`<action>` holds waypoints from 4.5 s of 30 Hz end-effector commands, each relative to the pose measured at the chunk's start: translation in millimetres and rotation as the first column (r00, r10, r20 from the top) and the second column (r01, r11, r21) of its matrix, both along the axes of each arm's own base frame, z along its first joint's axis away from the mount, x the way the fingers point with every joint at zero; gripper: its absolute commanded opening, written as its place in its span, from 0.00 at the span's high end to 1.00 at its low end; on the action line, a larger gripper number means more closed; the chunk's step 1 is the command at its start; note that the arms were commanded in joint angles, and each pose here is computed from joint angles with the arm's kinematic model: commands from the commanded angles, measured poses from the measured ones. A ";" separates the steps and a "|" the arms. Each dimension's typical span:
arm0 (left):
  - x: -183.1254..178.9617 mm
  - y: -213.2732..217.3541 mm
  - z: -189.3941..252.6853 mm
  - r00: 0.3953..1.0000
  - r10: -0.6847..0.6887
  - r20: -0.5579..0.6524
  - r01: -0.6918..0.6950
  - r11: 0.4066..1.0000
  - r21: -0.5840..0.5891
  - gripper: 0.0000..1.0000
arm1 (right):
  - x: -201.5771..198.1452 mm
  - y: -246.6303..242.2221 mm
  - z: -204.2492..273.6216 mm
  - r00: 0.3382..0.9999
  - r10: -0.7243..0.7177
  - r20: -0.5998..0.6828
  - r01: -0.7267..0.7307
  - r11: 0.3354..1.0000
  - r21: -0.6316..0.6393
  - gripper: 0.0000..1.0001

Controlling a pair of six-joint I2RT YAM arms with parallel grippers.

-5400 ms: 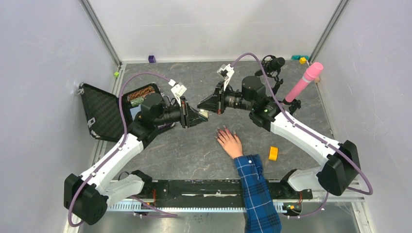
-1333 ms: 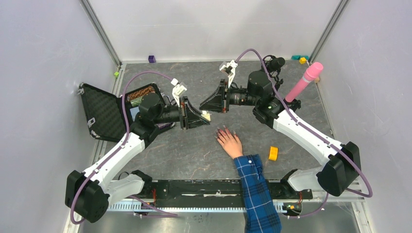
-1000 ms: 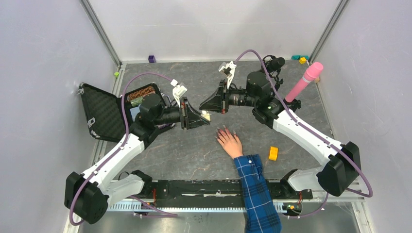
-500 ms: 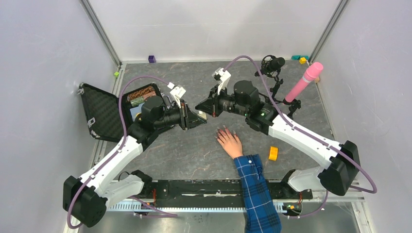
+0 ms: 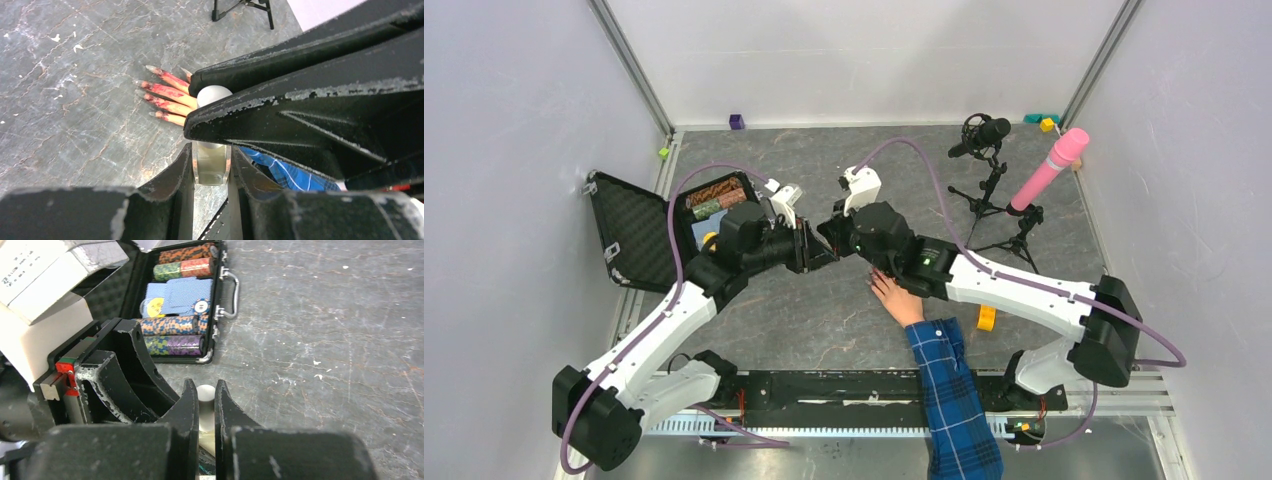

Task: Paint the nails
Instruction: Screw the nail polish bottle.

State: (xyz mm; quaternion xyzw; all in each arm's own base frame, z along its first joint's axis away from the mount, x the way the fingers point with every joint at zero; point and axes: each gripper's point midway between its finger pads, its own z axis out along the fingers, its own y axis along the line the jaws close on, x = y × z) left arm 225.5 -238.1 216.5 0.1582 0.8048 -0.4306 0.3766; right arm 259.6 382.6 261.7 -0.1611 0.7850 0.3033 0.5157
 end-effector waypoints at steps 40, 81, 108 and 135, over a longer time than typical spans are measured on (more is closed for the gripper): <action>16.0 -17.2 71.1 0.969 -0.070 0.236 0.105 0.985 -0.136 0.98 | 13.6 -78.2 63.8 0.968 0.187 0.167 -0.197 0.979 0.048 0.07; -27.4 -37.1 90.3 0.898 -0.331 0.289 0.395 0.896 -0.203 0.98 | -32.1 -31.5 59.6 0.801 0.596 0.053 -0.577 0.745 0.336 1.00; 32.6 -12.4 54.2 0.990 -0.006 0.141 0.026 0.990 -0.140 0.98 | -7.9 21.2 -53.6 0.961 0.116 -0.252 -0.105 0.993 0.057 1.00; 33.9 -7.4 60.1 0.986 0.008 0.164 0.016 0.989 -0.147 0.98 | 23.4 -47.1 45.8 0.987 -0.106 0.120 0.119 0.986 -0.114 0.24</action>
